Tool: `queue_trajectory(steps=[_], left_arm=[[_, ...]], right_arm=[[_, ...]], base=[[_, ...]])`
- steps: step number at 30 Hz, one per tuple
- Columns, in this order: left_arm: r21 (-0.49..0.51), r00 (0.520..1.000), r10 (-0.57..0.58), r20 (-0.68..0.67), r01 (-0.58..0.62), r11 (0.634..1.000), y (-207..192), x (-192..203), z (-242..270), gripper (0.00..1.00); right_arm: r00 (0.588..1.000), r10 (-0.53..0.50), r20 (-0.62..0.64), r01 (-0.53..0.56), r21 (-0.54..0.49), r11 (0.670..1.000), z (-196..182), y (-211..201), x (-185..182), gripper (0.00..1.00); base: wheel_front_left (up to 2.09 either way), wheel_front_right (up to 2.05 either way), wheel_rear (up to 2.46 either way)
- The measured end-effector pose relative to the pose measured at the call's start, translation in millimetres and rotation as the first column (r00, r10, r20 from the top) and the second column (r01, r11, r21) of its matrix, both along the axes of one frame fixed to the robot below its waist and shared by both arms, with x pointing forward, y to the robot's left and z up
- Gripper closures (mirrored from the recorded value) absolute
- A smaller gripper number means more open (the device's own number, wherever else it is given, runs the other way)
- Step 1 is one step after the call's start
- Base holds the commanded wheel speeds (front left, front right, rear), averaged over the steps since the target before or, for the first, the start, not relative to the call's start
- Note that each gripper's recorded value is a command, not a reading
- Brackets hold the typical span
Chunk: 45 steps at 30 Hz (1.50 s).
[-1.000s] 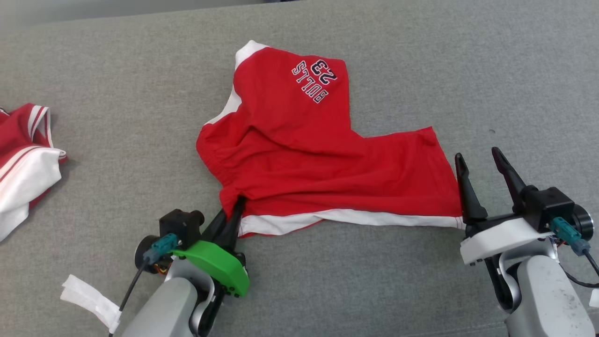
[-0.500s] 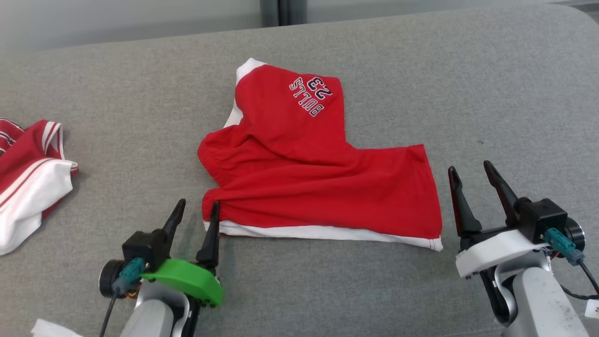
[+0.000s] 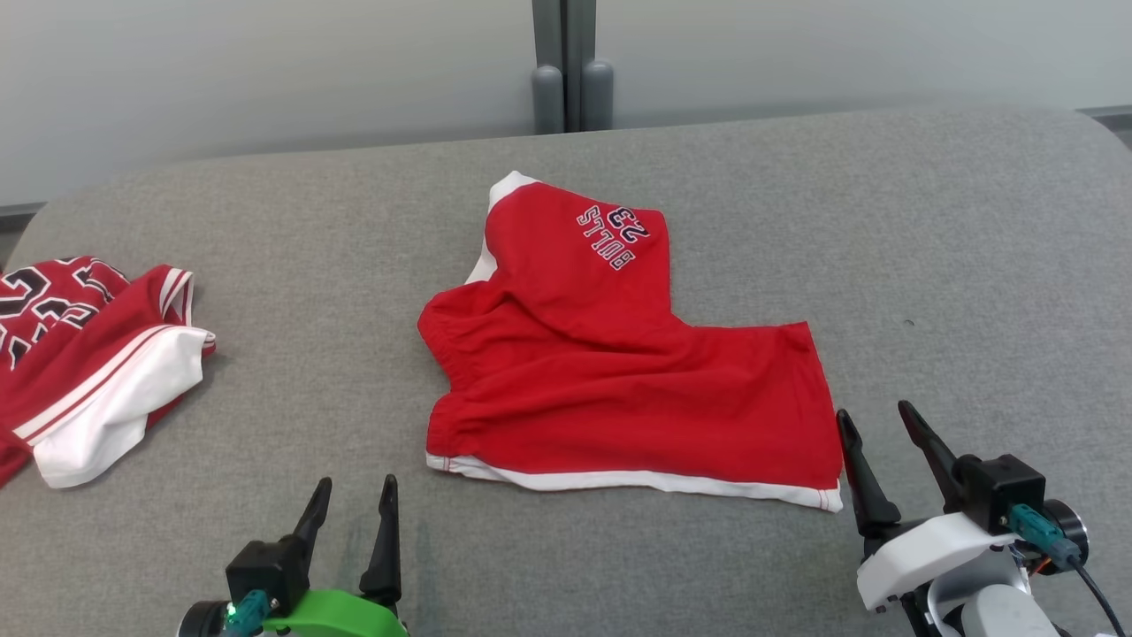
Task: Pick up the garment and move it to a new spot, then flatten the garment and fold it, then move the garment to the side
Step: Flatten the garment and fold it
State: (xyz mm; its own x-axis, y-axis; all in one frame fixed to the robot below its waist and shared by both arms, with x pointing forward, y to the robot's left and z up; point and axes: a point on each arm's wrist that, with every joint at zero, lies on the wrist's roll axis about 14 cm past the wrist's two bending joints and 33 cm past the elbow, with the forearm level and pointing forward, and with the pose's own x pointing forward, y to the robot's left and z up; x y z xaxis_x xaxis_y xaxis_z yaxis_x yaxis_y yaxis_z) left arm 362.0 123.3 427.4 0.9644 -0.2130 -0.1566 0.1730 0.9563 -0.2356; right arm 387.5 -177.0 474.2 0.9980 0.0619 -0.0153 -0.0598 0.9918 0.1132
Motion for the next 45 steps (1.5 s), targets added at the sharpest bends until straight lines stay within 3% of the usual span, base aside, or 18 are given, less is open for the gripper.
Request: queue_trajectory(steps=[10, 23, 24, 26, 31, 45], left_arm=[[0.004, 1.000, 0.002, -0.002, -0.002, 1.000, -0.2, -3.4, -1.2, 0.00], [0.003, 0.998, -0.033, -0.060, 0.034, 0.999, -11.4, -4.4, -18.8, 0.00], [0.003, 0.997, -0.034, -0.063, 0.034, 0.999, -11.7, -4.9, -19.7, 0.00], [0.002, 0.997, -0.037, -0.068, 0.038, 0.999, -12.7, -5.1, -21.2, 0.00], [-0.007, 0.996, -0.052, -0.067, 0.051, 0.999, -17.0, -1.9, -21.0, 0.00], [-0.054, 0.970, -0.218, -0.106, 0.214, 0.975, -57.2, -0.5, -31.8, 0.00]], right_arm=[[0.998, 0.034, -0.043, -0.035, -0.008, 0.999, -14.3, 10.9, -1.1, 0.00], [0.952, 0.049, -0.302, -0.057, -0.018, 0.998, -93.9, 14.7, -16.9, 0.00], [0.950, 0.053, -0.308, -0.062, -0.018, 0.998, -95.8, 16.2, -16.2, 0.22], [0.946, 0.067, -0.318, -0.076, -0.016, 0.997, -98.7, 20.5, -14.2, 1.00], [0.943, 0.085, -0.320, -0.088, 0.005, 0.996, -100.0, 27.5, -9.1, 1.00], [0.969, -0.017, -0.245, 0.013, -0.016, 1.000, -79.1, -5.7, 10.4, 1.00]], base=[[0.00, 0.00, 0.00], [0.00, 0.00, 0.00], [0.00, 0.00, 0.00], [0.00, 0.00, 0.00], [0.00, 0.00, 0.00], [0.00, 0.00, 0.00]])
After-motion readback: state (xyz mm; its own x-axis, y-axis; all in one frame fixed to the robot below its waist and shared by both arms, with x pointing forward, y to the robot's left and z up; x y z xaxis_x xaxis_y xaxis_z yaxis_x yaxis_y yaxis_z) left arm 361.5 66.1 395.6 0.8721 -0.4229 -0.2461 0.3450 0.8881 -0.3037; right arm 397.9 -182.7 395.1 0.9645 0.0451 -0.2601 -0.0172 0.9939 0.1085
